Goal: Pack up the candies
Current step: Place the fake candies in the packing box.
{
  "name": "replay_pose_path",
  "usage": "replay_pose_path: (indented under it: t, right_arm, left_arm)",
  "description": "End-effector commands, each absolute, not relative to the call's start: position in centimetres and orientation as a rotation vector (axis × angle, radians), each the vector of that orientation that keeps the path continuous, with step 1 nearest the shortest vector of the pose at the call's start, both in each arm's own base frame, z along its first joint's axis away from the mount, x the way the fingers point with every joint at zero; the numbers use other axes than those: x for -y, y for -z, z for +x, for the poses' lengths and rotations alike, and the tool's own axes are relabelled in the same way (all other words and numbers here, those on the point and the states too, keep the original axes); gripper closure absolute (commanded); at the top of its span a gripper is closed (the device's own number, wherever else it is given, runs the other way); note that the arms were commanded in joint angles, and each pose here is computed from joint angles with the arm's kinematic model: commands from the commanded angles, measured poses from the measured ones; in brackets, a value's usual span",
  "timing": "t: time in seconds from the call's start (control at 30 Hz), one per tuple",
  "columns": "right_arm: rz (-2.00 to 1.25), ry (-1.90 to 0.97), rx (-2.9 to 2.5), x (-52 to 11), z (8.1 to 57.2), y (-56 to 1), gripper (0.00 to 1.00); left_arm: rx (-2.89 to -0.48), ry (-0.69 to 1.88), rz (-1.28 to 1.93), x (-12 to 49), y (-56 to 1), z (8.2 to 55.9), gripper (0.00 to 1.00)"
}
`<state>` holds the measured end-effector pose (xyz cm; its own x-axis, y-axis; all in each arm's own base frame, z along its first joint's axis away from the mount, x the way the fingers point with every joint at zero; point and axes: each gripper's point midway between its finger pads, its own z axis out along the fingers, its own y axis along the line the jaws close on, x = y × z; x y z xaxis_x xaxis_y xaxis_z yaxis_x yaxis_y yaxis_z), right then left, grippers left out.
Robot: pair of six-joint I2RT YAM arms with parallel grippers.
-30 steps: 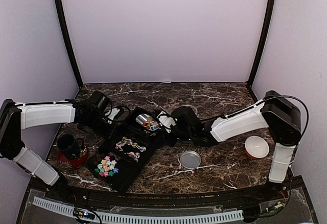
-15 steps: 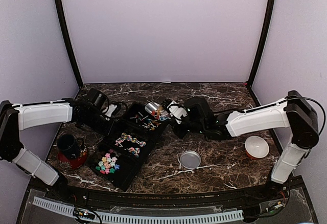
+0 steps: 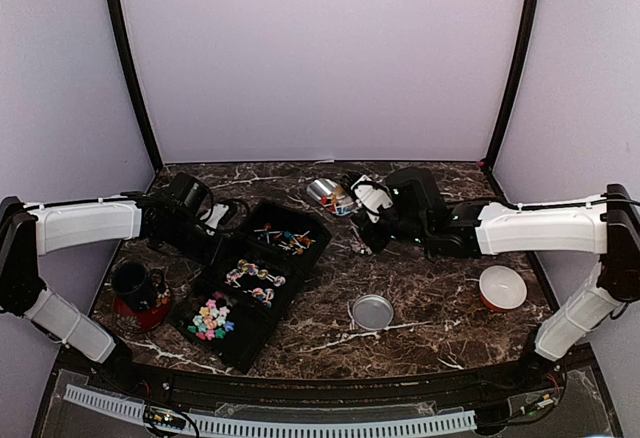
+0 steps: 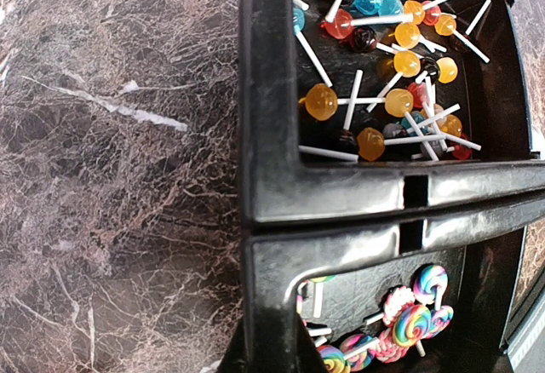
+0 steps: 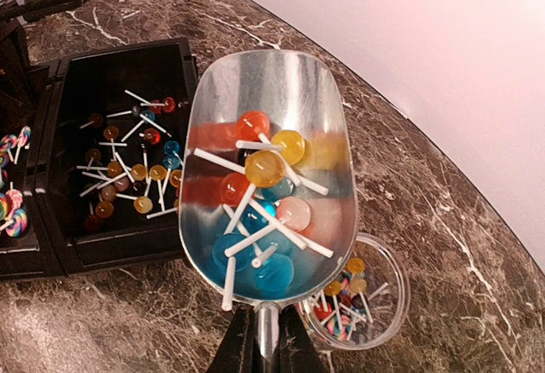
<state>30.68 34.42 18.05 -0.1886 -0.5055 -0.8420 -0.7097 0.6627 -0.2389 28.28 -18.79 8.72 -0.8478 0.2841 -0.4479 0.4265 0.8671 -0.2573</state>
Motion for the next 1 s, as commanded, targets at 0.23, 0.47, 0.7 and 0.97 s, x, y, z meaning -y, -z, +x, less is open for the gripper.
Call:
replay_pose_path:
  t: [0.23, 0.47, 0.7, 0.97]
  right_arm:
    - [-0.853, -0.18, -1.931, -29.7, 31.6, -20.9, 1.0]
    - [-0.806, -0.14, -1.986, -27.2, 31.6, -20.6, 1.0]
    - [-0.787, -0.094, -2.058, -25.2, 31.5, -19.8, 1.0]
    - [-0.781, -0.067, -2.122, -24.0, 31.2, -19.1, 1.0]
  left_arm:
    - [-2.535, 0.603, 0.503, 20.0, -11.5, 29.0, 1.0]
    - [-2.534, 0.601, 0.503, 20.0, -11.6, 29.0, 1.0]
    - [-2.532, 0.6, 0.501, 19.9, -11.7, 29.1, 1.0]
    - [-2.532, 0.597, 0.502, 19.9, -11.7, 29.0, 1.0]
